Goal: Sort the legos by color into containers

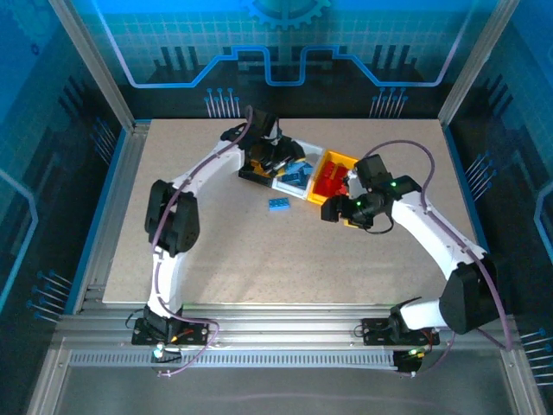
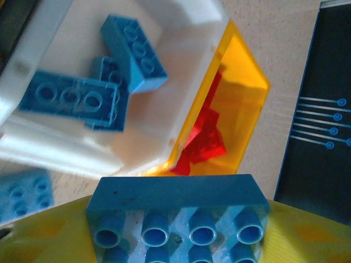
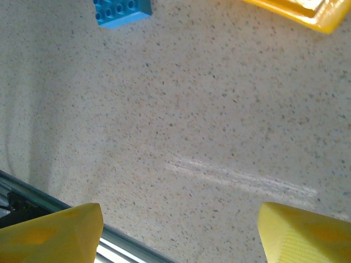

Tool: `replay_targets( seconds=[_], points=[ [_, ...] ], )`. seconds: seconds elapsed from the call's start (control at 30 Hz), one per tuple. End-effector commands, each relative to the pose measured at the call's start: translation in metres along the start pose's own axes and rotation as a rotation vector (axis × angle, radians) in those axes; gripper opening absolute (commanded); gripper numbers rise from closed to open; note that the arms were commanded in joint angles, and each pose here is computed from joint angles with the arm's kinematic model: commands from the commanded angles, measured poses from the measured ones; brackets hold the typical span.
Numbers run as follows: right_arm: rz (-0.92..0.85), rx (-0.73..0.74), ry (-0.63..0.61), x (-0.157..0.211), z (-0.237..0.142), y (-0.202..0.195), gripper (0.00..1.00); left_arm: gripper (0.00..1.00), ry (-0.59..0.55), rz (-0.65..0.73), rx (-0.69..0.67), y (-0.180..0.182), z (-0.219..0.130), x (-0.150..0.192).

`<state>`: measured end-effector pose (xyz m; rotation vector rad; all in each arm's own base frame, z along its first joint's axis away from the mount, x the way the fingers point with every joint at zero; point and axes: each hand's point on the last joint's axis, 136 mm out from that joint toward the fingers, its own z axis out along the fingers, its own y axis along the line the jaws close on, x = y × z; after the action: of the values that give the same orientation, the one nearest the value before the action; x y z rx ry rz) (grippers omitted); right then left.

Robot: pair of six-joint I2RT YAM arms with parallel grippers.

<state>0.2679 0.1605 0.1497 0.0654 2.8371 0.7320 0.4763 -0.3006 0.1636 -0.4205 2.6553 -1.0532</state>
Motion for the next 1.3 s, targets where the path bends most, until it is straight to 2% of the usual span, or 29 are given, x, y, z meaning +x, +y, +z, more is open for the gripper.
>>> replay_targets(
  seconds=[0.0, 0.2, 0.37, 0.47, 0.7, 1.0, 1.17, 1.27],
  points=[
    [0.037, 0.005, -0.030, 0.003, -0.007, -0.009, 0.76, 0.63, 0.006, -0.019, -0.047, 0.010, 0.018, -0.012],
    [0.064, 0.012, -0.030, 0.017, -0.008, -0.016, 0.76, 0.63, -0.080, -0.007, -0.026, 0.008, 0.046, -0.043],
    [0.083, 0.018, -0.026, 0.027, -0.009, -0.021, 0.76, 0.65, -0.104, -0.024, -0.018, 0.010, 0.062, -0.054],
    [0.088, 0.022, -0.028, 0.029, -0.010, -0.022, 0.76, 0.71, -0.109, -0.030, -0.013, 0.009, 0.065, -0.057],
    [0.096, 0.017, -0.035, 0.028, -0.010, -0.021, 0.77, 0.77, -0.106, -0.028, 0.001, 0.003, 0.059, -0.055],
    [0.080, 0.002, -0.028, 0.021, -0.007, -0.011, 0.78, 0.78, -0.141, 0.033, 0.066, -0.029, 0.019, -0.053],
    [0.042, -0.007, -0.019, 0.017, -0.001, 0.001, 0.78, 0.79, -0.156, 0.141, 0.064, -0.045, -0.029, -0.038],
    [0.008, -0.017, -0.007, 0.012, 0.004, 0.012, 0.78, 0.80, -0.164, 0.219, 0.020, -0.041, -0.063, -0.018]
  ],
)
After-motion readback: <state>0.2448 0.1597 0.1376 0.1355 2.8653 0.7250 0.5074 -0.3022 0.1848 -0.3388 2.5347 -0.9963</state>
